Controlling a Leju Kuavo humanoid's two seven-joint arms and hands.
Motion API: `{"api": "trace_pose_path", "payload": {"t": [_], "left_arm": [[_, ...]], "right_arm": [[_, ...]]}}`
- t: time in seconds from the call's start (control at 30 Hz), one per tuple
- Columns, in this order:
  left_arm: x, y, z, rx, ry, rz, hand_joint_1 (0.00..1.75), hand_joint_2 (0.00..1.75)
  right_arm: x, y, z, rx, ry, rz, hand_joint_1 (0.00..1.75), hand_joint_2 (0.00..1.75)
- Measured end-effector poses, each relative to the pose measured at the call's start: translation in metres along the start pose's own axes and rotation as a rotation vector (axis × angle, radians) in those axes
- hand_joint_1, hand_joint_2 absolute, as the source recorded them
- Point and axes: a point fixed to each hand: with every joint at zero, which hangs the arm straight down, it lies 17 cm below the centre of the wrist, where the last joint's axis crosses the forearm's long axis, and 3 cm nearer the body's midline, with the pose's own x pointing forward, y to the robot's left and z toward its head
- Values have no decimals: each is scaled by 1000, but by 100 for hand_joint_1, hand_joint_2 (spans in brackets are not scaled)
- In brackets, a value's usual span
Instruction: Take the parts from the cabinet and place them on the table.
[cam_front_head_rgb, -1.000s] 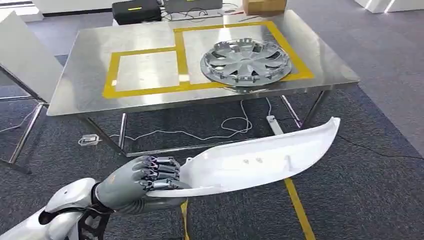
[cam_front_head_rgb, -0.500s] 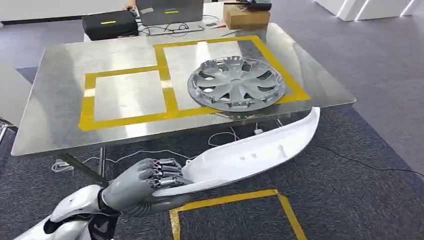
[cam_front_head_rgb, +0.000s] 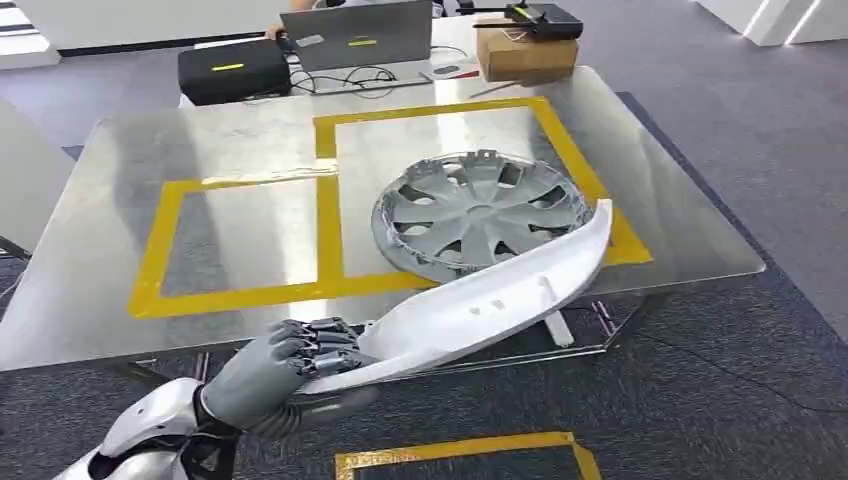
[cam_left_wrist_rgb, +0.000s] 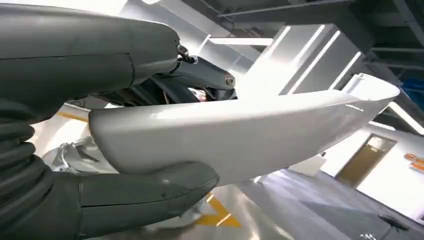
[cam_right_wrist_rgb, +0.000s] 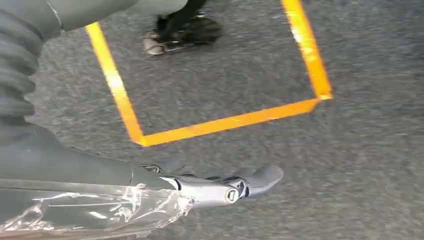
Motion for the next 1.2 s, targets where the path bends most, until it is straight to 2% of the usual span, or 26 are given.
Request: {"api": "trace_pose_path", "payload": {"t": [0.27,0.57,0.73,0.87,1.03,1.2], "left_arm": [[-2,5,-2,21,15,4,175,175],[-30,12,-4,75,183,4,175,175],[-91,23,12,107,470,-184,175,175],[-137,44,24,127,605,-351,175,175],[-187,52,60,100,788,-432,175,175],[-209,78,82,168,876,-434,175,175]], "right_arm": [[10,3,-3,5,-19,-2,0,175],[4,3,-2,-19,0,-22,0,175],[-10,3,2,-26,25,2,0,175],[-22,9,9,5,22,30,0,175],[-28,13,11,32,30,49,0,175],[-34,12,10,30,54,52,0,175]]}}
